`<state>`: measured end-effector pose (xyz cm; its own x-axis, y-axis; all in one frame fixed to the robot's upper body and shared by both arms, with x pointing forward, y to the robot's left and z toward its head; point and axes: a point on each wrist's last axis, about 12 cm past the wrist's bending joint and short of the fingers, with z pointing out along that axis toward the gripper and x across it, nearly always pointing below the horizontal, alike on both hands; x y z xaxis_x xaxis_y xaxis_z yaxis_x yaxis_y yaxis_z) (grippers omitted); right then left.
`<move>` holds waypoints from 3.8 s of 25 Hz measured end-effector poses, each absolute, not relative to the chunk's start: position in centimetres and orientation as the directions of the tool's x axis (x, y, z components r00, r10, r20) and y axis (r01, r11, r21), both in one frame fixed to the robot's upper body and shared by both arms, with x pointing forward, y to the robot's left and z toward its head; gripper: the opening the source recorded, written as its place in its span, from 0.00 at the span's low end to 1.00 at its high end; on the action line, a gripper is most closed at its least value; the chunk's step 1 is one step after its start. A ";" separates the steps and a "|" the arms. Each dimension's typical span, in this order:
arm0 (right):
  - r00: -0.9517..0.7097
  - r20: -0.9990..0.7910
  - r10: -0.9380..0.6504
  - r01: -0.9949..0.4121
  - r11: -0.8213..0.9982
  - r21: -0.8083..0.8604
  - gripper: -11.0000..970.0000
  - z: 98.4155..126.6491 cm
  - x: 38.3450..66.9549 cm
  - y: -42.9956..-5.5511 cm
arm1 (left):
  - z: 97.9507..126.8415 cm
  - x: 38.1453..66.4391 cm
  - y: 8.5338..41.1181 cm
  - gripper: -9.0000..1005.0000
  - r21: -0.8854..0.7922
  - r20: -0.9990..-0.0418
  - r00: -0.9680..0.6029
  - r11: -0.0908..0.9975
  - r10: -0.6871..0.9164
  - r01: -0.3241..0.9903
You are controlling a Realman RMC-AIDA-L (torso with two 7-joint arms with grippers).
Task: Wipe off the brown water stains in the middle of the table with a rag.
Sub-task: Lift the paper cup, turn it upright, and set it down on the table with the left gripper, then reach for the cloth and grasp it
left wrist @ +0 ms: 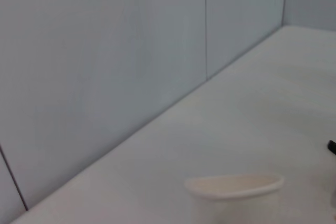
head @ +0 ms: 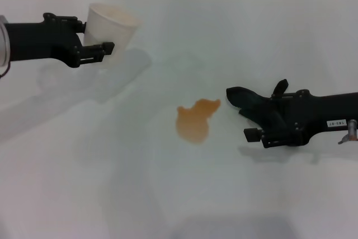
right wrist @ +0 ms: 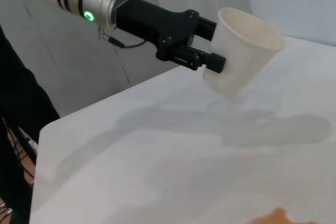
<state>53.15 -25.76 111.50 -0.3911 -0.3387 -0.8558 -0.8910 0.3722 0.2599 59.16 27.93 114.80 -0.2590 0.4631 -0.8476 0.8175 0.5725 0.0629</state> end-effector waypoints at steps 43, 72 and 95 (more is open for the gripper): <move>-0.281 -0.842 -0.460 -0.934 0.333 0.130 0.79 108.4 53.0 -24.1 | 102.4 52.3 28.5 0.56 0.127 -0.931 -0.121 0.615 0.345 0.778; -0.293 -0.838 -0.461 -0.930 0.339 0.138 0.79 107.8 52.6 -24.5 | 101.5 50.5 28.9 0.79 0.059 -0.902 -0.216 0.601 0.375 0.797; -0.270 -0.902 -0.338 -0.945 0.271 0.181 0.79 110.0 52.3 -23.4 | 110.4 47.7 35.6 0.89 0.178 -0.973 0.021 0.688 0.231 0.704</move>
<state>52.30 -23.39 109.97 -0.2697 -0.3380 -0.9017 -0.9455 0.2705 0.1814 47.68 35.57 110.38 0.0208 0.2308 -0.9728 0.7036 0.6879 0.1782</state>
